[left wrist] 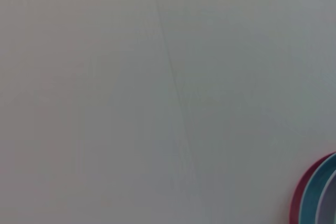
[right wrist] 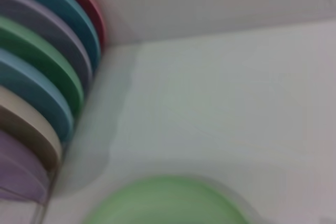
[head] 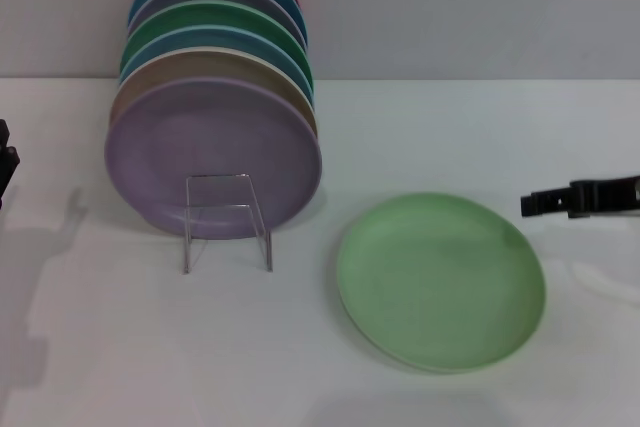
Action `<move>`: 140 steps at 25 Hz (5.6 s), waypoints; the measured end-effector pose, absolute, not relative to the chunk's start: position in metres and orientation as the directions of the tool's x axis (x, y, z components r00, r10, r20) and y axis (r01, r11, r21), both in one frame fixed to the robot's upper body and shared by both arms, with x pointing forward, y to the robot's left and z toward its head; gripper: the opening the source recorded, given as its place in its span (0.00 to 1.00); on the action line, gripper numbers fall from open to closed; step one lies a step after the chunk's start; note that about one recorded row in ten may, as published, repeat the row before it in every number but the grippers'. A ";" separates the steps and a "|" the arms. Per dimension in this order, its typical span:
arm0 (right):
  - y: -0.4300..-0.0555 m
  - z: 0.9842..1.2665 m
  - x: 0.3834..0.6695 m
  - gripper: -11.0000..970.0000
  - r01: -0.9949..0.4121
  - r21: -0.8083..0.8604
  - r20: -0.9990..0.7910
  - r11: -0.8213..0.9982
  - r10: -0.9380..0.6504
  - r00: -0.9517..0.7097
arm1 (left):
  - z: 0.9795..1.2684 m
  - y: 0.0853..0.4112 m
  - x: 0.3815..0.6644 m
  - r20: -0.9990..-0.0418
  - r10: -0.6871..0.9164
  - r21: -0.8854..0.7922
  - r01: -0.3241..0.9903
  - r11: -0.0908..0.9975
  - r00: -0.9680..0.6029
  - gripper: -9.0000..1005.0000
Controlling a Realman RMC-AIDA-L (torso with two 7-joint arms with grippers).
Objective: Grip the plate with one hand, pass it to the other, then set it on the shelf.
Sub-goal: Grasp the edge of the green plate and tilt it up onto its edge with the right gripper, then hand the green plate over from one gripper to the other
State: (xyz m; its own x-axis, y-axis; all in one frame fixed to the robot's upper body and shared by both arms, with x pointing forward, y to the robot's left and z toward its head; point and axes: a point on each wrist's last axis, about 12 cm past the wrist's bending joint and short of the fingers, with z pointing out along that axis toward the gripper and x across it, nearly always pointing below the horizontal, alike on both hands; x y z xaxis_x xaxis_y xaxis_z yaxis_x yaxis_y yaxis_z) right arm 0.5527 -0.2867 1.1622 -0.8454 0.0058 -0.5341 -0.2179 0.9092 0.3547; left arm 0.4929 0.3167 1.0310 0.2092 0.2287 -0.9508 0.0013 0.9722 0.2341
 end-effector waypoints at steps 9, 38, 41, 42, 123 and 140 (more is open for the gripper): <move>-0.287 1.133 0.557 0.71 -0.167 0.339 -0.425 0.926 -0.007 -0.905 | 1.031 0.316 0.494 -0.952 0.229 0.235 0.003 0.972 0.205 0.84; -0.276 1.121 0.572 0.71 -0.191 0.337 -0.396 0.922 -0.045 -0.917 | 1.031 0.318 0.494 -0.951 0.230 0.235 -0.002 0.972 0.207 0.84; -0.275 1.121 0.572 0.71 -0.192 0.336 -0.395 0.922 -0.047 -0.917 | 1.031 0.318 0.494 -0.951 0.231 0.236 -0.001 0.972 0.207 0.84; -0.275 1.121 0.572 0.71 -0.192 0.336 -0.394 0.922 -0.047 -0.918 | 1.031 0.318 0.494 -0.951 0.231 0.236 0.000 0.972 0.207 0.84; -0.301 1.219 0.513 0.03 -0.361 0.004 -0.912 0.933 -0.144 -0.383 | 1.162 0.252 0.517 -0.976 0.140 0.181 0.262 0.948 0.168 0.84; -0.304 1.200 0.518 0.03 -0.448 -0.065 -0.944 0.892 -0.200 -0.262 | 1.249 0.197 0.520 -0.952 0.305 0.246 0.493 0.835 -0.041 0.80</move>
